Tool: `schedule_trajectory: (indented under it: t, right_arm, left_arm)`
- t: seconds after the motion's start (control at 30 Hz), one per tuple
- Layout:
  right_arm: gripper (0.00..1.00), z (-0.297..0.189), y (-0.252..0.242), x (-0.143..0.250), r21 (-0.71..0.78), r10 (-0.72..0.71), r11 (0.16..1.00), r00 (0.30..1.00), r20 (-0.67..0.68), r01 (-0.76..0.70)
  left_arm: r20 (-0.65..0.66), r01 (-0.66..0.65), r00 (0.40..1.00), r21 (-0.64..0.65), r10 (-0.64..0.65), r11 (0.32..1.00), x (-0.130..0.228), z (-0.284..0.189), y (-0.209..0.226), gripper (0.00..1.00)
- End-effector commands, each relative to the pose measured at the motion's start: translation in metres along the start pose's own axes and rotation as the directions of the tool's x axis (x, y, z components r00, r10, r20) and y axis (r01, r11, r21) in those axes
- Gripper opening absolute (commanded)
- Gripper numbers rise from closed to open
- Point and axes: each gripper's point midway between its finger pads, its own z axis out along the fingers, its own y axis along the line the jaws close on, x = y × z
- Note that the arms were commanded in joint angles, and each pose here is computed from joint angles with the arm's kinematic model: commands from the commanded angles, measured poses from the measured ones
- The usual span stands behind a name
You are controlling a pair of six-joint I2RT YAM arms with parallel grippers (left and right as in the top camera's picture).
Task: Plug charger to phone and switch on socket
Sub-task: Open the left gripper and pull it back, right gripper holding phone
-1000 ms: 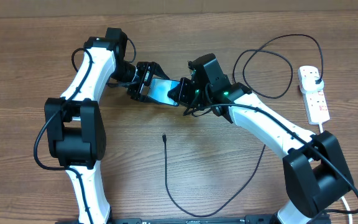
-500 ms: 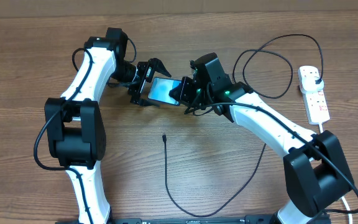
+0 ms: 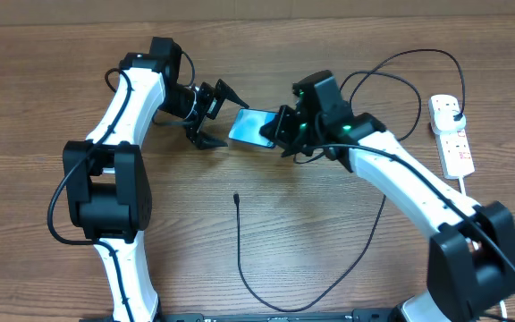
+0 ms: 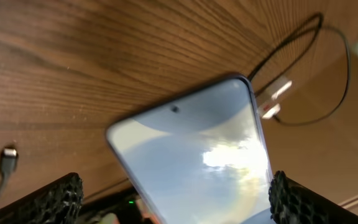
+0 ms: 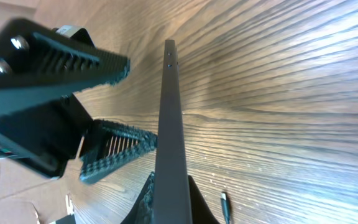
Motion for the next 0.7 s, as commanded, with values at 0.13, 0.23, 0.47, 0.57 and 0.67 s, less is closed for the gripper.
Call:
schedule_trajectory:
  t: [0.13,0.23,0.47,0.57,0.67]
  right_arm:
    - [0.04,-0.061,0.022,-0.019,-0.062,-0.068,0.995,0.993,0.098,0.074]
    - [0.04,-0.087,0.020,-0.021,-0.060,-0.053,0.996,0.991,0.126,0.061]
    - [0.04,-0.133,0.016,-0.015,-0.047,-0.074,0.995,0.982,0.171,0.083]
    - [0.04,-0.152,0.019,-0.009,-0.052,-0.085,0.994,0.978,0.192,0.096]
    - [0.04,-0.166,0.024,-0.002,-0.071,-0.097,0.991,0.971,0.217,0.115]
  left_arm:
    - [-0.022,-0.309,0.950,0.087,0.312,0.947,0.008,-0.007,-0.018,0.93]
    - [-0.013,-0.378,0.924,0.113,0.382,0.919,0.016,-0.013,-0.026,0.93]
    - [0.042,-0.526,0.849,0.181,0.527,0.831,0.045,-0.040,-0.051,0.94]
    - [0.071,-0.576,0.814,0.227,0.577,0.785,0.062,-0.055,-0.066,0.96]
    - [0.096,-0.615,0.782,0.269,0.615,0.741,0.078,-0.067,-0.078,0.97]
